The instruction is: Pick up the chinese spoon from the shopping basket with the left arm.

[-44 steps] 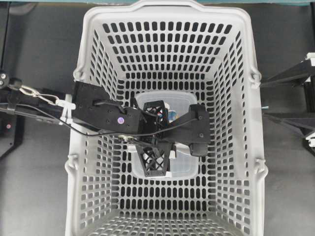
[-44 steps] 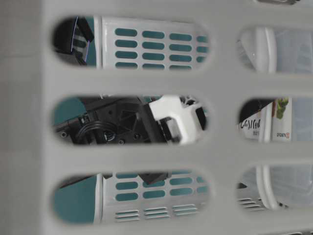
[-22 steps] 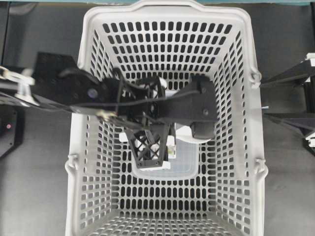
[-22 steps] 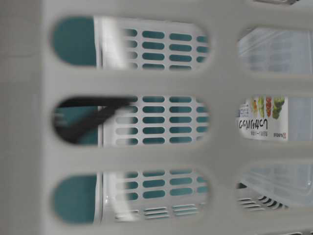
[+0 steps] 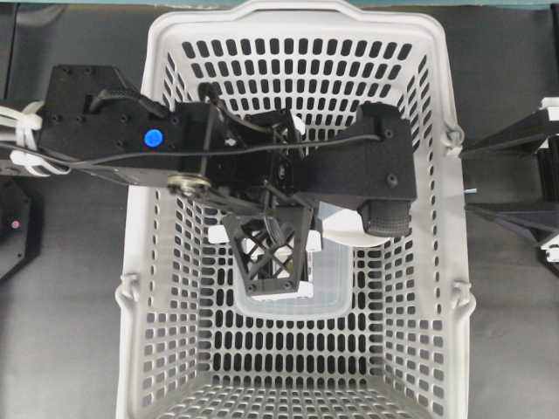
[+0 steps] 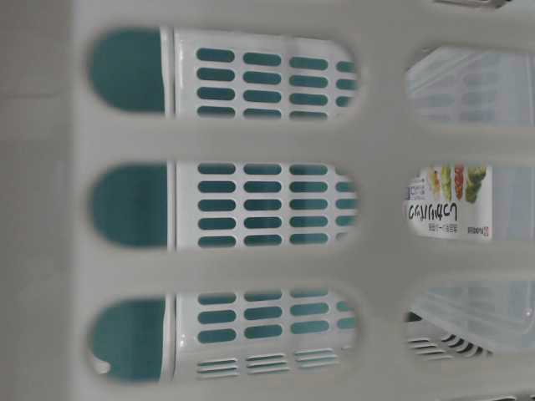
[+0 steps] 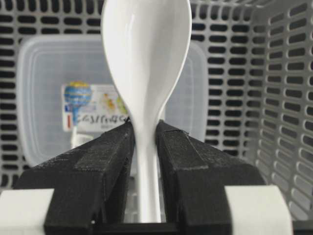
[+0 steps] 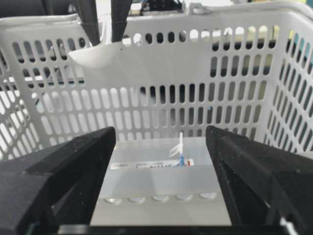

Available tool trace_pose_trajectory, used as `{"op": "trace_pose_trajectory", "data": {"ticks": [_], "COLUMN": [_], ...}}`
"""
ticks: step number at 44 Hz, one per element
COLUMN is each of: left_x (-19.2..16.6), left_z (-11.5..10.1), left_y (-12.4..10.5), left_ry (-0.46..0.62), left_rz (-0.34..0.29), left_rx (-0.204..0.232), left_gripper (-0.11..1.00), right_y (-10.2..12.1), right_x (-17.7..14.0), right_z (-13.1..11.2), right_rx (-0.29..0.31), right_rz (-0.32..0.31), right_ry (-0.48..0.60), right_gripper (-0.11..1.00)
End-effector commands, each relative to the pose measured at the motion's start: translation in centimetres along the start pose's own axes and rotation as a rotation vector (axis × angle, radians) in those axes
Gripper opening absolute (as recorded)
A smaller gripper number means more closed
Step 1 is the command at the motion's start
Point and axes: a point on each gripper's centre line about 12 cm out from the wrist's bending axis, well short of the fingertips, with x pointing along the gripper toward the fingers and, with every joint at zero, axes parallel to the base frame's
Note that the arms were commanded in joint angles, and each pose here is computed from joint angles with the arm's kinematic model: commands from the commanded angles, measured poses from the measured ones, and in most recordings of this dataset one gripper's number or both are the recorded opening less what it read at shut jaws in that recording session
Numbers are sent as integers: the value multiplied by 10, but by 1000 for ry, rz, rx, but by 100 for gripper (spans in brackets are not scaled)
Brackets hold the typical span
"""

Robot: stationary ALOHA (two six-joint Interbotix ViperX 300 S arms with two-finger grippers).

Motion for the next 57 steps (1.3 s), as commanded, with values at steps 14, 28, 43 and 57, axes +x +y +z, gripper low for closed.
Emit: {"op": "trace_pose_trajectory", "data": {"ticks": [14, 28, 43, 57], "left_x": [-15, -15, -14, -11], "left_z": [5, 5, 4, 3], "left_y": [0, 0, 0, 0], "left_ry": [-41, -41, -37, -29], "left_rz": [-4, -4, -3, -1], "left_rx": [2, 2, 2, 1], "left_gripper": [15, 15, 15, 15], "right_y": [0, 0, 0, 0], "right_x": [-2, -2, -2, -2], "right_z": [7, 7, 7, 7], "right_rx": [3, 3, 0, 0], "right_rz": [-2, -2, -2, -2], "right_ry": [-28, -28, -28, -26], "right_gripper": [72, 72, 72, 72]}}
